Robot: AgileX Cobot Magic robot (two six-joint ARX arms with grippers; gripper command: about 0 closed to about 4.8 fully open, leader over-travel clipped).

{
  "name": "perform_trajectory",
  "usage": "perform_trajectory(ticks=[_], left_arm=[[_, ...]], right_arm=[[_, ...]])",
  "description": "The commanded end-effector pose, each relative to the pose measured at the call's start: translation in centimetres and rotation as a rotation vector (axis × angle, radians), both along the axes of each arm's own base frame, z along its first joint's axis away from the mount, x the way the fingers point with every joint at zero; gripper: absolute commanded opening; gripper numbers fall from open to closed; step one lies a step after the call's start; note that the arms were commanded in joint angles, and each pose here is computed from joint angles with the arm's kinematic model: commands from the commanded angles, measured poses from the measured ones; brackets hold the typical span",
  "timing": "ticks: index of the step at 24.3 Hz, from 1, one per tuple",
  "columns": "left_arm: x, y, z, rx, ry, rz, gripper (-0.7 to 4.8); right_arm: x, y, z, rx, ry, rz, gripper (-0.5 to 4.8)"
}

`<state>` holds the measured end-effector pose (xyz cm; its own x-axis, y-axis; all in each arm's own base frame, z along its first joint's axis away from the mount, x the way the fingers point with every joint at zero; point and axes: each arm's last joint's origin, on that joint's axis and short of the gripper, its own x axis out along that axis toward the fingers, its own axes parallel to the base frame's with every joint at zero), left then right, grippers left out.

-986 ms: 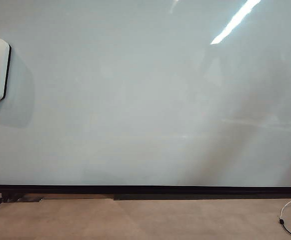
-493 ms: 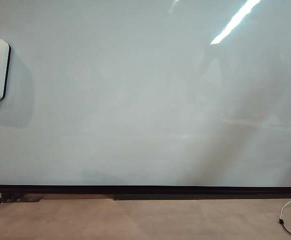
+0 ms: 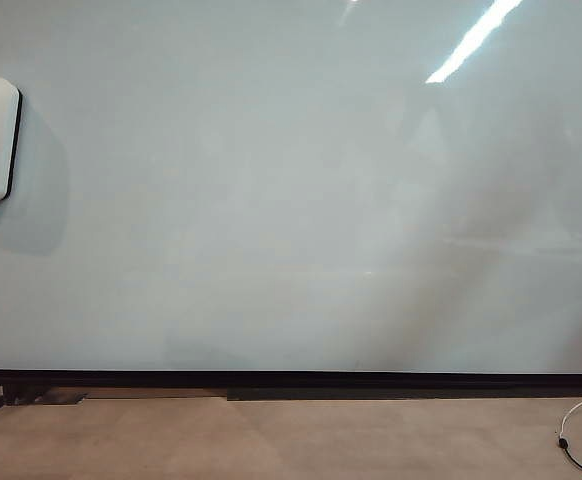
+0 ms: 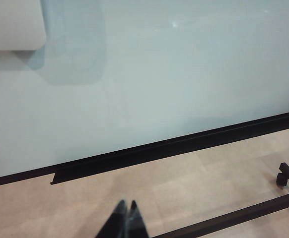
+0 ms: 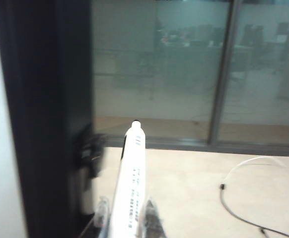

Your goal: Pick up the pen on the shelf to the right of the whiteboard and draw a straight line.

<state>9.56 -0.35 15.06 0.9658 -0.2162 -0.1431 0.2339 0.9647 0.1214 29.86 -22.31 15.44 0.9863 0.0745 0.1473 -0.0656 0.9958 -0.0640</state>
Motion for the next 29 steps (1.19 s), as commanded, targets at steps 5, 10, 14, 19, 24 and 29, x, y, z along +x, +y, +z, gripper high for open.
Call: perform_trajectory(ticks=[5, 10, 14, 19, 24, 29], left_arm=[[0.0, 0.0, 0.0, 0.002, 0.005, -0.011, -0.05], [0.0, 0.0, 0.0, -0.007, 0.007, -0.012, -0.05], [0.0, -0.1, 0.0, -0.008, 0.007, -0.019, -0.05], [0.0, -0.1, 0.0, -0.029, 0.01, -0.039, -0.05], [0.0, -0.1, 0.0, -0.03, 0.009, -0.043, -0.05], [0.0, -0.1, 0.0, -0.042, 0.012, -0.04, -0.05]], right_arm=[[-1.9, -2.0, 1.4, 0.035, -0.019, -0.079, -0.02], [-5.3, -1.0, 2.0, 0.042, -0.037, -0.22, -0.02], [-9.0, 1.8, 3.7, 0.046, -0.065, -0.265, -0.03], [-13.6, 7.3, 5.7, 0.127, -0.157, -0.275, -0.03], [-15.6, 12.6, 6.1, 0.158, -0.169, -0.224, -0.04], [-15.9, 16.0, 6.3, 0.168, -0.081, -0.173, -0.04]])
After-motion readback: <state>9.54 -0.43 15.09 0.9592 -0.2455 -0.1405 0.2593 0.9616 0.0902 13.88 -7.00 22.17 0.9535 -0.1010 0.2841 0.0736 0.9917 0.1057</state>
